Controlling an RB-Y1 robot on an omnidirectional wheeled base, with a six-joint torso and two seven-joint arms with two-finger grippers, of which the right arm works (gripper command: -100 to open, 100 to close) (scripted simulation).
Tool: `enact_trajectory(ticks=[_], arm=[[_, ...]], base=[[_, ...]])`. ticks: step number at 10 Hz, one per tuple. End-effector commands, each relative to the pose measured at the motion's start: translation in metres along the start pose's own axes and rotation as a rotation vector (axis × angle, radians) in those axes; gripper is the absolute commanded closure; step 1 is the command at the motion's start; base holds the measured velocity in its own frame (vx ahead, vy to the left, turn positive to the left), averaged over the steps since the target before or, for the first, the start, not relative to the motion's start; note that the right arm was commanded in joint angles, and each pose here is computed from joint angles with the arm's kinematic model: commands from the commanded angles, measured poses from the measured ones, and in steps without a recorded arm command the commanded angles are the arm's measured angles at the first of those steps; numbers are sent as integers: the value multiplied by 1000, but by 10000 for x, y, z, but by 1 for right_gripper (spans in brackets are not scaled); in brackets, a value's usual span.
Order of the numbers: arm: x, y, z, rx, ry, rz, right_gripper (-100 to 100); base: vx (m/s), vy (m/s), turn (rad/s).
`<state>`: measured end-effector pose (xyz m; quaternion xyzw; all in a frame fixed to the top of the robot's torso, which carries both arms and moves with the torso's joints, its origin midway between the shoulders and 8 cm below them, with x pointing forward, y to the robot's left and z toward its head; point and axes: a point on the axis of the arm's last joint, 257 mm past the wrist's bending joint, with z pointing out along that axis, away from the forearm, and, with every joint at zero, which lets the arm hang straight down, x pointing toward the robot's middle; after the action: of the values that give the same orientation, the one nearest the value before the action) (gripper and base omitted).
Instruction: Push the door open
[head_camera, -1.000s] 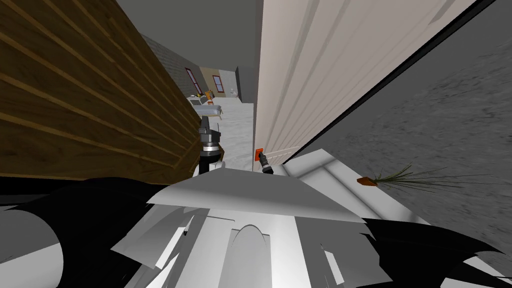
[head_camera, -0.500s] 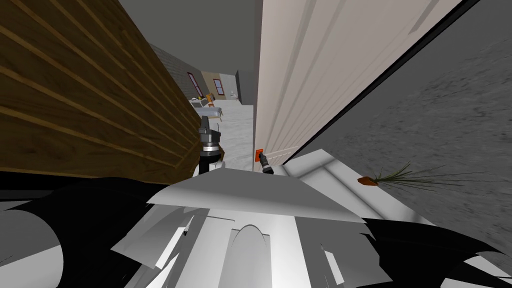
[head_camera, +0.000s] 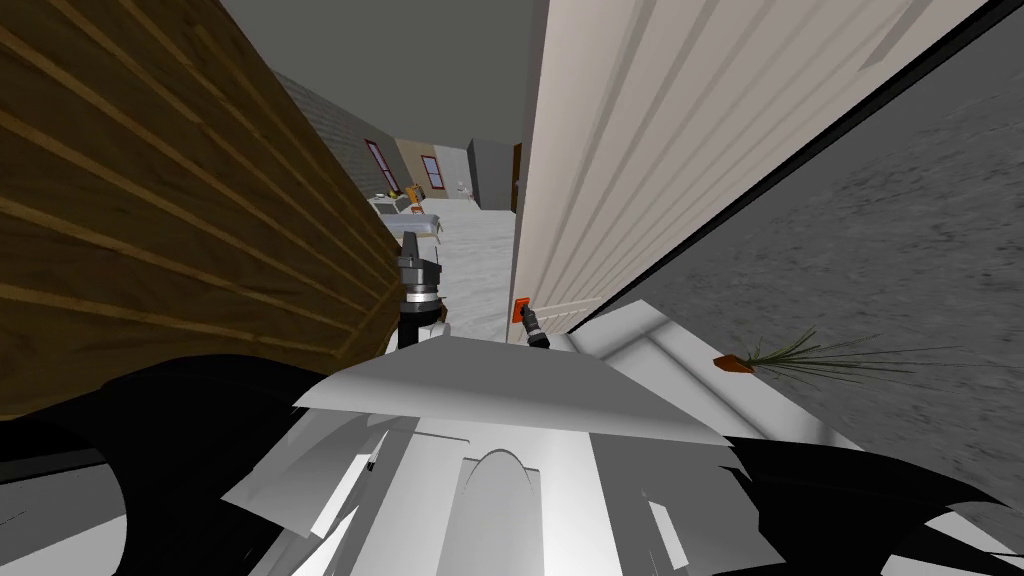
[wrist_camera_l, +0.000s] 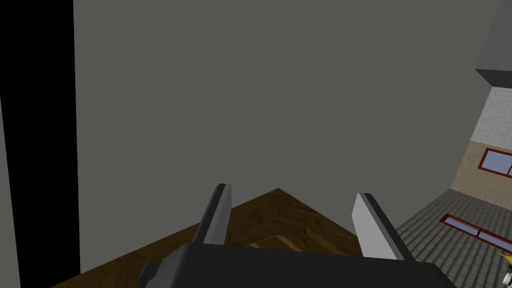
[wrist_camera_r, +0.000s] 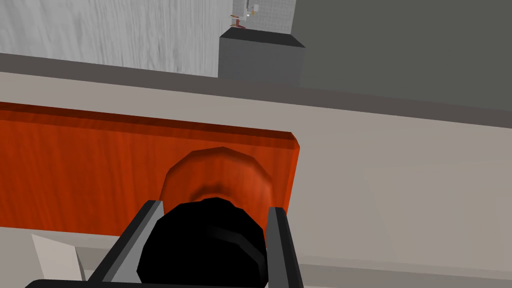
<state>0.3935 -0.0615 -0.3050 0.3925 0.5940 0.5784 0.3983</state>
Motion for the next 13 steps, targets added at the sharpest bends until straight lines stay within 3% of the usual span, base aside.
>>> enact_trajectory(ticks=[1, 9, 13], arm=[[-178, 12, 24, 0, -30, -13, 100], [-674, 9, 68, 3, -129, -26, 100], [-842, 19, 83, 2, -169, -23, 100]], base=[[153, 126, -63], [132, 140, -78], [108, 109, -68]])
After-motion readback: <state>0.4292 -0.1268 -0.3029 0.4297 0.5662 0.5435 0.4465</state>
